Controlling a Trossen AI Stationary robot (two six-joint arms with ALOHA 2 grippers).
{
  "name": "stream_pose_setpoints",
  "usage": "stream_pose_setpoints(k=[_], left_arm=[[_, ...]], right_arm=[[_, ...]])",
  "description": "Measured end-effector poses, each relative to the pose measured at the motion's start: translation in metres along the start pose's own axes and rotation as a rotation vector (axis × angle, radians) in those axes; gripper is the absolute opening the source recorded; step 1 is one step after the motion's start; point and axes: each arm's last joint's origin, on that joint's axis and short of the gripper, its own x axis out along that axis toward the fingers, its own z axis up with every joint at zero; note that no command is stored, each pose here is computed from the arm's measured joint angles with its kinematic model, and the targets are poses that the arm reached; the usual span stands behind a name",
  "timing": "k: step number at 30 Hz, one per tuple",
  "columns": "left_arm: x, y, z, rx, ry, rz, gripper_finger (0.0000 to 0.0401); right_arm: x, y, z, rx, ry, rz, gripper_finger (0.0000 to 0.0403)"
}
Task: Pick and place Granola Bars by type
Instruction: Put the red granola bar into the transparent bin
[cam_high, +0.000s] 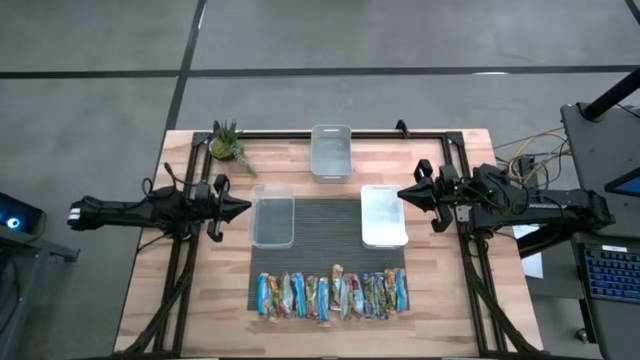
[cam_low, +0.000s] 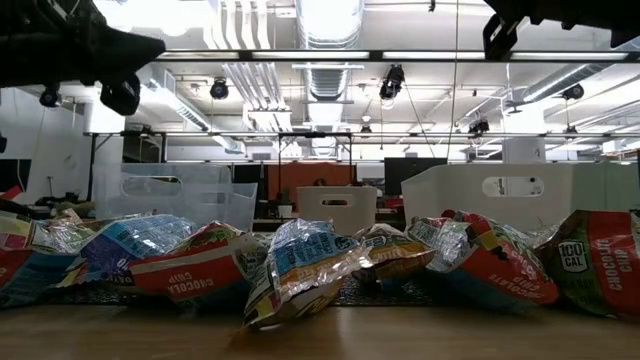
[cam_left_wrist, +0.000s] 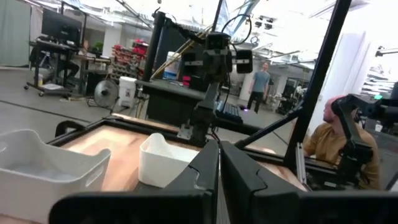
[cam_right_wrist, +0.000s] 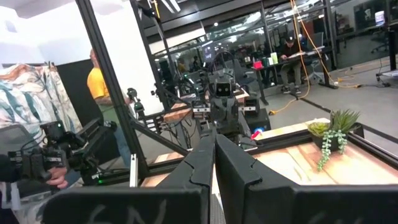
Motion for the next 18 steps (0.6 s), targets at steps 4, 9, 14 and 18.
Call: stream_pose_setpoints(k=[4,9,14,18], left_arm=[[-0.001,0.002,-0.009,-0.01,0.01,0.003,0.0],[-0.002,0.003,-0.013,-0.015,0.017,0.004,0.0],[-0.002,0.004,-0.019,-0.022,0.066,0.005,0.0],[-0.002,0.005,-0.023,-0.019,0.105,0.013,0.0]], right_arm=[[0.0,0.0,0.0,0.0,0.001,0.0,0.0009],[0.0,0.0,0.0,0.0,0.001,0.0,0.0009],[0.0,0.0,0.0,0.0,0.001,0.0,0.0008],[0.0,0.0,0.0,0.0,0.001,0.0,0.0008]])
